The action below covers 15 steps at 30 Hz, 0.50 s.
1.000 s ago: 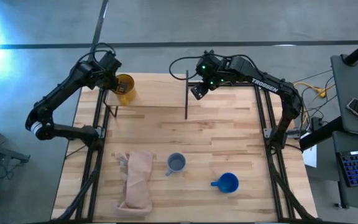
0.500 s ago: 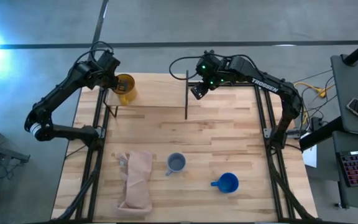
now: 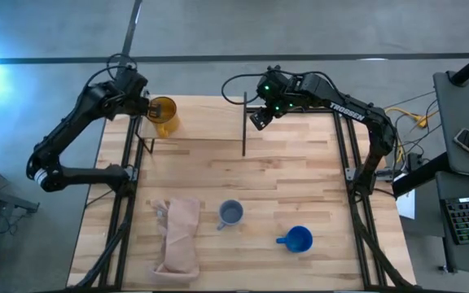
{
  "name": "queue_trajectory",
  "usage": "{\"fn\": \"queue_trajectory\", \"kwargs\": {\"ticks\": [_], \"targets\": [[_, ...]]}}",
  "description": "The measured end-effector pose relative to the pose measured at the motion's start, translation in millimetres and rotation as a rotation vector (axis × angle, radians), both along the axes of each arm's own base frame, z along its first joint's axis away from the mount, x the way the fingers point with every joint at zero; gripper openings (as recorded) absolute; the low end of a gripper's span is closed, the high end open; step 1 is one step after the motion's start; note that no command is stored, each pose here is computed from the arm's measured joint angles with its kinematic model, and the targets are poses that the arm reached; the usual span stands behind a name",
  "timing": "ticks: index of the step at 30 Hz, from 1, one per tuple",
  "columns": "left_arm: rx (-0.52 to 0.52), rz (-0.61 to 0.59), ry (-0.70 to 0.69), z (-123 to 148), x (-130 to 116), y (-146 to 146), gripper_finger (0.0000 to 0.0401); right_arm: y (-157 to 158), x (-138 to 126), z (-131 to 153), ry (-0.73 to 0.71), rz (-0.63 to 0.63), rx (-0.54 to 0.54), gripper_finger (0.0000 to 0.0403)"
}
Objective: Stack small to large cups/mugs on shelf
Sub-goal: Put the yellow mug on the shelf, then put the light blue mug on the shelf
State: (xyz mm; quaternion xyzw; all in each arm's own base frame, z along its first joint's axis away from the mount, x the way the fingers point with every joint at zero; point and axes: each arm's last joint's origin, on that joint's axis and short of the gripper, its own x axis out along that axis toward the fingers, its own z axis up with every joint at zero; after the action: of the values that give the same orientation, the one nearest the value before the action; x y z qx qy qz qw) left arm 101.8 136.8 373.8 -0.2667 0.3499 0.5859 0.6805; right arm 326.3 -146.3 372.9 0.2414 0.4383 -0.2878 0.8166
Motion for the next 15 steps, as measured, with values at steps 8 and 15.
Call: {"fn": "queue_trajectory", "kwargs": {"ticks": [8, 15], "targets": [[0.032, -0.019, -0.127, 12.0, -17.1, -23.9, 0.0059, 0.0, 0.0, 0.0, 0.0, 0.0, 0.0, 0.0171], [0.008, -0.119, -0.292, 17.1, -23.0, -47.3, 0.0059, 0.0, 0.0, 0.0, 0.0, 0.0, 0.0, 0.0171]]}}
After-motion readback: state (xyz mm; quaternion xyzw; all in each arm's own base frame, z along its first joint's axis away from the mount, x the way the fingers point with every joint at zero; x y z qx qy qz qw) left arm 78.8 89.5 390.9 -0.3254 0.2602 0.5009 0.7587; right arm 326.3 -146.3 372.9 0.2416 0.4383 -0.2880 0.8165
